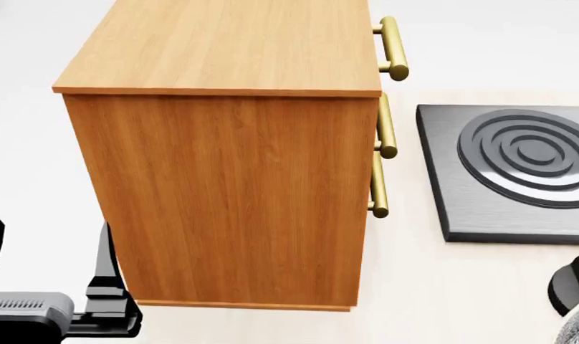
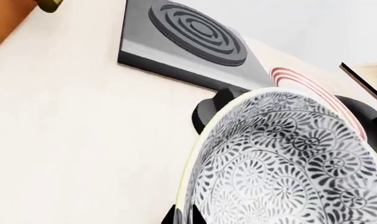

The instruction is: Put the bowl on the top of the cabinet.

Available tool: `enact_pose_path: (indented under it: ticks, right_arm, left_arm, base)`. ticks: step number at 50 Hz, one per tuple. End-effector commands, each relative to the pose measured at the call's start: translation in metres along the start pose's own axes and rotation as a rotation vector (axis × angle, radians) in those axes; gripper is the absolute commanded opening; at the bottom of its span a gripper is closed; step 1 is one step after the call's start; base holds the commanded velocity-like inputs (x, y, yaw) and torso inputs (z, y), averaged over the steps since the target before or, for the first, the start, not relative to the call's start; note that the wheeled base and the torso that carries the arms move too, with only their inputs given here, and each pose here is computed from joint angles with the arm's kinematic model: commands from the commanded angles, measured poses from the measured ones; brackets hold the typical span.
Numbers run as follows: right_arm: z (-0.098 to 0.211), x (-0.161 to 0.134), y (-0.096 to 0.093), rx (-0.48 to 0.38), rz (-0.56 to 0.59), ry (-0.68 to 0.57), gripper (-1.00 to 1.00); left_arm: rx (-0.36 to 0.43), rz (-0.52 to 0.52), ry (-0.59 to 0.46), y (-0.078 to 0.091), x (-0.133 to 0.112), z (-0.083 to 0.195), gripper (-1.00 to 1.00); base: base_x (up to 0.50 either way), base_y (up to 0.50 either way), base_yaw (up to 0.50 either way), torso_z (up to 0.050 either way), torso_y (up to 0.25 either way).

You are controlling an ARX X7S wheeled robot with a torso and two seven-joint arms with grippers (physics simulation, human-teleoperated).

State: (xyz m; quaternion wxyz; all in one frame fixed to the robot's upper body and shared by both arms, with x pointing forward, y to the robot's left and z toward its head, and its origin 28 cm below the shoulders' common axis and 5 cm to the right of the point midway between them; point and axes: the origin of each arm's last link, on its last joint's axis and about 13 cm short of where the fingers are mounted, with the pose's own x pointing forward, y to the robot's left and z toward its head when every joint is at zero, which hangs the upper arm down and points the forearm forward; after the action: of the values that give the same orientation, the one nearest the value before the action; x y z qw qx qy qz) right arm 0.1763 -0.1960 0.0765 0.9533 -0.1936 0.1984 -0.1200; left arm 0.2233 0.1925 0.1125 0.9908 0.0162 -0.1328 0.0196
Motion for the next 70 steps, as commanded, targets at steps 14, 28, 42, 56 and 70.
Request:
enact_pose_path:
  ticks: [14, 28, 42, 56, 70]
  right_arm:
    - [0.093, -0.027, -0.015, -0.031, -0.001, -0.229, -1.00]
    - [0.166, -0.043, -0.022, -0.025, 0.042, -0.330, -1.00]
    - [0.235, -0.060, -0.036, 0.039, 0.108, -0.340, -1.00]
    - [0.297, -0.080, -0.044, 0.080, 0.101, -0.382, -1.00]
    - [0.348, -0.103, -0.055, 0.110, 0.110, -0.377, -1.00]
  left_arm:
    - [-0.006, 0.004, 0.000, 0.001, -0.001, 0.000, 1.00]
    - [-0.004, 0.006, 0.000, 0.002, 0.000, 0.000, 1.00]
    - [-0.001, 0.005, 0.006, 0.001, 0.000, -0.003, 1.00]
    - [-0.004, 0.004, 0.009, 0.001, 0.000, -0.004, 1.00]
    - [-0.004, 0.002, 0.009, 0.001, 0.000, -0.004, 1.00]
  base:
    - [0.00, 0.00, 0.00, 0.000, 0.000]
    - [0.00, 0.00, 0.00, 0.000, 0.000]
    - [0.00, 0.00, 0.00, 0.000, 0.000]
    - [0.00, 0.00, 0.00, 0.000, 0.001]
    - [0.00, 0.00, 0.00, 0.000, 0.000]
